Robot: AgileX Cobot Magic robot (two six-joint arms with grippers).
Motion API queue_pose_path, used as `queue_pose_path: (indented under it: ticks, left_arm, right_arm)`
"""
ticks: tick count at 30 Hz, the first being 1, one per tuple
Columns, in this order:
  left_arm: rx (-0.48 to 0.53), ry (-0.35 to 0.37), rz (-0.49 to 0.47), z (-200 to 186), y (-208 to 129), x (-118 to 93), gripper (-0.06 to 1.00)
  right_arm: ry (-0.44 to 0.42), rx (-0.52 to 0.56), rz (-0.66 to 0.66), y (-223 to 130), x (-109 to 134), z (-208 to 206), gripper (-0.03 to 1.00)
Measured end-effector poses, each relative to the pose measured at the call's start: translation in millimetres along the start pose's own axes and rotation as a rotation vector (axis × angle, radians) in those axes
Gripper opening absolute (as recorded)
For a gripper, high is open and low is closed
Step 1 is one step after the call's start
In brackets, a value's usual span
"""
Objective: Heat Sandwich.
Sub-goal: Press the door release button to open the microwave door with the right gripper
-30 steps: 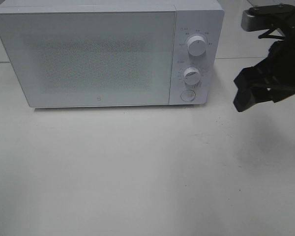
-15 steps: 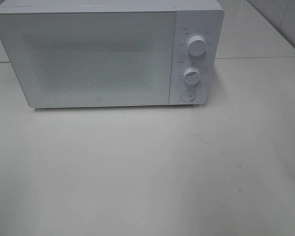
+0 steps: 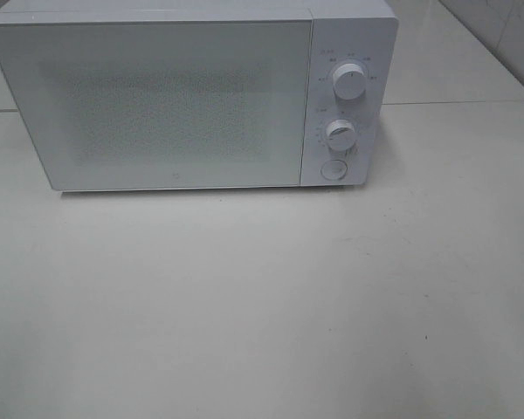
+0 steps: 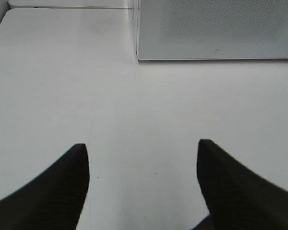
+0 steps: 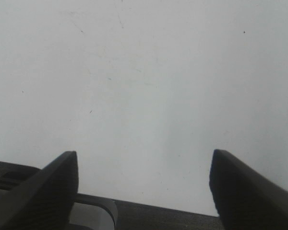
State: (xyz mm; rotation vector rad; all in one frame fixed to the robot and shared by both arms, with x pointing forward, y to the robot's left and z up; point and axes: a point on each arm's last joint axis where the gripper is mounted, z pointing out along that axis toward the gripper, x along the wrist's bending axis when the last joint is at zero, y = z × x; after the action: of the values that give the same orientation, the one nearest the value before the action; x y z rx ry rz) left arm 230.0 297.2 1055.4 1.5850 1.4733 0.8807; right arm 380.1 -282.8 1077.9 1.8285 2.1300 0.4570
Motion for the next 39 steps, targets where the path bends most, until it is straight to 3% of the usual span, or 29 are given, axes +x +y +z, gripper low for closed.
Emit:
queue_pose_path:
  ticks: [11,20,22,27,39]
  left_arm:
    - [0.0,0.0,0.0,0,0,0,0.61]
    - [0.0,0.0,0.0,0,0,0,0.61]
    - [0.0,0.0,0.0,0,0,0,0.61]
    - [0.0,0.0,0.0,0,0,0,0.61]
    - [0.0,0.0,0.0,0,0,0,0.61]
  right_arm:
    - [0.008,-0.134,0.038,-66,4,-16,0.75]
    - [0.008,-0.352,0.062,-117,6,-24,0.75]
    - [0.007,-0.455,0.062,-129,6,-27,0.75]
    - [0.005,-0.594,0.06,-146,7,-35,0.75]
    - [0.006,-0.613,0.061,-148,7,-36,0.75]
